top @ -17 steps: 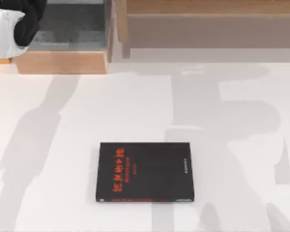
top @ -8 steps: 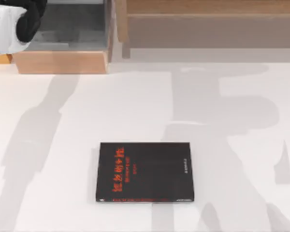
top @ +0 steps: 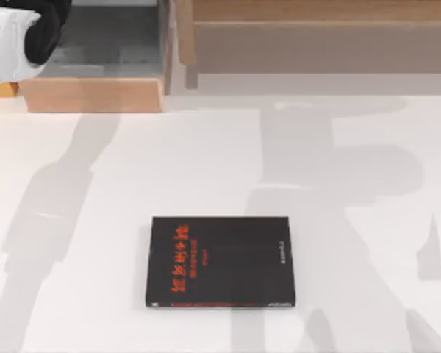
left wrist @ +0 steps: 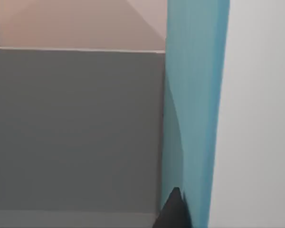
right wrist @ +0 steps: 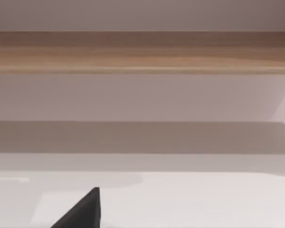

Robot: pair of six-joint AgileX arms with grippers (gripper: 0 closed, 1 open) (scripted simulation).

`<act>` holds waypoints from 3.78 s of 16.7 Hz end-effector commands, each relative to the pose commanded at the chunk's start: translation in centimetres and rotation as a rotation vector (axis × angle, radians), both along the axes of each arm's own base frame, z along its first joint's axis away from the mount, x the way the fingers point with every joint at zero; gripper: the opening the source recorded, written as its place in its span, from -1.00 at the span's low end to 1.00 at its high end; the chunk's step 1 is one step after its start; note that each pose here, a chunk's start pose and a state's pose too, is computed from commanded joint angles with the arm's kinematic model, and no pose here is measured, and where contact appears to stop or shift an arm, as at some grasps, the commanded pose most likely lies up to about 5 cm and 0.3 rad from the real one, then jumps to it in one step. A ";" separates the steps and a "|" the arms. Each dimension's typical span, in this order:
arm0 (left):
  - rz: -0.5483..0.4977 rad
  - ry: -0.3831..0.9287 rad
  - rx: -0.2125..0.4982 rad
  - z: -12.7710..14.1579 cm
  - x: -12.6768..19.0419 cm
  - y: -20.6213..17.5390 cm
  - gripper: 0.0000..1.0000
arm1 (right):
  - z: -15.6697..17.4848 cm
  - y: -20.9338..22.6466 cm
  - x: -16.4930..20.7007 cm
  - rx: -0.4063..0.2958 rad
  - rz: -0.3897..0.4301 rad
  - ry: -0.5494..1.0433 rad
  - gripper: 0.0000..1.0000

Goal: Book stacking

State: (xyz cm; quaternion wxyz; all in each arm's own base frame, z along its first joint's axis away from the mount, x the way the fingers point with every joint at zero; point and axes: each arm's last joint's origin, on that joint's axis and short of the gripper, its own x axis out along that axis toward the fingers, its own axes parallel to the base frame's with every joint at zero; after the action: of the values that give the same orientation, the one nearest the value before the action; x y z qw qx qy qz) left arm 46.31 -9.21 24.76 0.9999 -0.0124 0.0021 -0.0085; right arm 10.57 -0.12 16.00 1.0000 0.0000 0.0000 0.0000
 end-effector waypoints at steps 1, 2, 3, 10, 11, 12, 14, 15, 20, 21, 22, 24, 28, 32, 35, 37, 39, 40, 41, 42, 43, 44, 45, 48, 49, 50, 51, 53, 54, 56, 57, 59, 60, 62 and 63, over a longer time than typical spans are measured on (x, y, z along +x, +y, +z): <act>0.000 0.000 0.000 0.0 0.0 0.0 -0.81 | 0.0 0.0 0.0 0.000 0.000 0.000 1.00; 0.000 0.000 0.000 0.0 0.0 0.0 -0.96 | 0.0 0.0 0.0 0.000 0.000 0.000 1.00; 0.000 0.000 0.000 0.0 0.0 0.0 -1.00 | 0.0 0.0 0.0 0.000 0.000 0.000 1.00; 0.000 0.000 0.000 0.0 0.0 0.0 -1.00 | 0.0 0.0 0.0 0.000 0.000 0.000 1.00; -0.002 -0.002 0.001 0.1 0.0 -0.1 -1.00 | 0.0 0.0 0.0 0.000 0.000 0.000 1.00; -0.002 -0.002 0.001 0.2 -0.1 -0.1 -1.00 | 0.0 0.0 0.0 0.000 0.000 0.000 1.00; -0.003 -0.003 0.001 0.7 -0.6 -0.1 -1.00 | 0.0 0.0 0.0 0.000 0.000 0.000 1.00; -0.003 -0.003 0.001 0.9 -0.8 -0.1 -1.00 | 0.0 0.0 0.0 0.000 0.000 0.000 1.00; 0.002 -0.003 0.003 1.0 -0.9 0.0 -1.00 | 0.0 0.0 0.0 0.000 0.000 0.000 1.00; 0.008 -0.012 0.010 1.4 -1.1 0.0 -1.00 | 0.0 0.0 0.0 0.000 0.000 0.000 1.00; 0.022 -0.027 0.023 2.0 -1.6 -0.2 -1.00 | 0.0 0.0 0.0 0.000 0.000 0.000 1.00; 0.073 -0.070 0.065 3.8 -2.9 -0.8 -1.00 | 0.0 0.0 0.0 0.000 0.000 0.000 1.00; 0.242 -0.104 0.181 7.1 -7.2 -2.9 -1.00 | 0.0 0.0 0.0 0.000 0.000 0.000 1.00; 0.351 0.014 0.364 6.5 -12.2 -6.4 -1.00 | 0.0 0.0 0.0 0.000 0.000 0.000 1.00; 0.268 0.154 0.594 2.8 -16.6 -10.7 -1.00 | 0.0 0.0 0.0 0.000 0.000 0.000 1.00; 0.130 0.234 0.792 -0.7 -20.4 -13.8 -1.00 | 0.0 0.0 0.0 0.000 0.000 0.000 1.00; -0.039 0.291 1.008 -4.4 -24.6 -16.3 -1.00 | 0.0 0.0 0.0 0.000 0.000 0.000 1.00; -0.122 0.311 1.116 -6.3 -26.8 -17.1 -1.00 | 0.0 0.0 0.0 0.000 0.000 0.000 1.00; -0.200 0.327 1.220 -8.0 -28.8 -17.6 -1.00 | 0.0 0.0 0.0 0.000 0.000 0.000 1.00; -0.269 0.338 1.316 -9.5 -30.7 -17.8 -1.00 | 0.0 0.0 0.0 0.000 0.000 0.000 1.00; -0.327 0.347 1.399 -10.8 -32.2 -17.8 -1.00 | 0.0 0.0 0.0 0.000 0.000 0.000 1.00; -0.373 0.354 1.466 -11.8 -33.4 -17.7 -1.00 | 0.0 0.0 0.0 0.000 0.000 0.000 1.00; -0.407 0.360 1.515 -12.5 -34.3 -17.5 -1.00 | 0.0 0.0 0.0 0.000 0.000 0.000 1.00; -0.434 0.364 1.549 -13.0 -34.9 -17.4 -1.00 | 0.0 0.0 0.0 0.000 0.000 0.000 1.00; -0.434 0.364 1.549 -13.0 -34.9 -17.4 -1.00 | 0.0 0.0 0.0 0.000 0.000 0.000 1.00; -0.434 0.364 1.549 -13.0 -34.9 -17.4 -1.00 | 0.0 0.0 0.0 0.000 0.000 0.000 1.00; -0.429 0.364 1.543 -12.9 -34.8 -17.4 -1.00 | 0.0 0.0 0.0 0.000 0.000 0.000 1.00; -0.430 0.364 1.545 -13.0 -34.6 -17.4 -1.00 | 0.0 0.0 0.0 0.000 0.000 0.000 1.00; -0.432 0.364 1.547 -13.1 -34.5 -17.4 -1.00 | 0.0 0.0 0.0 0.000 0.000 0.000 1.00; -0.434 0.364 1.549 -13.2 -34.4 -17.4 -1.00 | 0.0 0.0 0.0 0.000 0.000 0.000 1.00; -0.434 0.364 1.549 -13.2 -34.4 -17.4 -1.00 | 0.0 0.0 0.0 0.000 0.000 0.000 1.00; -0.434 0.364 1.549 -13.2 -34.4 -17.4 -1.00 | 0.0 0.0 0.0 0.000 0.000 0.000 1.00; -0.434 0.364 1.549 -13.2 -34.4 -17.4 -0.85 | 0.0 0.0 0.0 0.000 0.000 0.000 1.00; -0.434 0.364 1.549 -13.2 -34.4 -17.4 -0.55 | 0.0 0.0 0.0 0.000 0.000 0.000 1.00; -0.434 0.364 1.549 -13.2 -34.4 -17.4 -0.40 | 0.0 0.0 0.0 0.000 0.000 0.000 1.00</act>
State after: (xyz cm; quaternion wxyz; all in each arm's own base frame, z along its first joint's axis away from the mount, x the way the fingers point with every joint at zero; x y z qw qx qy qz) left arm 11.89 -26.62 11.53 0.6853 0.6803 0.1718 -0.1953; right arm 10.57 -0.12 16.00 1.0000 0.0000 0.0000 0.0000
